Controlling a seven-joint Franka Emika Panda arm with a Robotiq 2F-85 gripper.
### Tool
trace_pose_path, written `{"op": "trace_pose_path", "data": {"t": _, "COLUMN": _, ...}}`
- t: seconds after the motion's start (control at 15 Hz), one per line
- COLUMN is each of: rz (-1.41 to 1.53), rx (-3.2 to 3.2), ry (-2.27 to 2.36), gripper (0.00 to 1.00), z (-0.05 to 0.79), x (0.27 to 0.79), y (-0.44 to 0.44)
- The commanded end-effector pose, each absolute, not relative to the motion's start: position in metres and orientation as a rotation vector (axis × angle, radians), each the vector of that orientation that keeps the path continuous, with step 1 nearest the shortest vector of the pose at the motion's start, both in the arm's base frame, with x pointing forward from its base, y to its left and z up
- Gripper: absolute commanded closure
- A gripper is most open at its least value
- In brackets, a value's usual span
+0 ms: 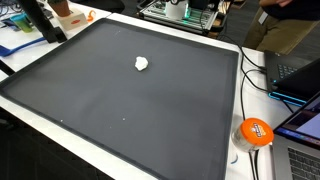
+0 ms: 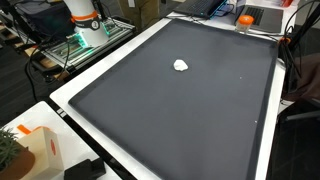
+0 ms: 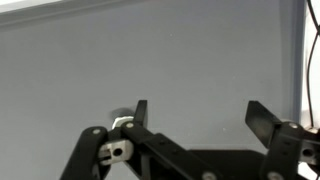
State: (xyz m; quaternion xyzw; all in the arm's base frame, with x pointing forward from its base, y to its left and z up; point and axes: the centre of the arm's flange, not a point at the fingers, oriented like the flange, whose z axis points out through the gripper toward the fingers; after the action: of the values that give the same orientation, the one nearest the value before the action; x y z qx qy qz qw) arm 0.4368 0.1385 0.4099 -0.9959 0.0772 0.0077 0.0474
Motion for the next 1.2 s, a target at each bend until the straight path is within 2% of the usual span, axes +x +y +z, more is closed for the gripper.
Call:
{"op": "trace_pose_path", "data": {"t": 0.0, "rz": 0.022, "rx": -3.037, "ry": 0.234, "gripper": 0.00, "z": 0.410, "x": 0.437, "y": 0.138}}
{"op": "trace_pose_path", "data": {"t": 1.13, "rz": 0.038, "rx": -3.080, "ry": 0.263, "gripper": 0.00, "z": 0.414, "x": 0.448, "y": 0.146}}
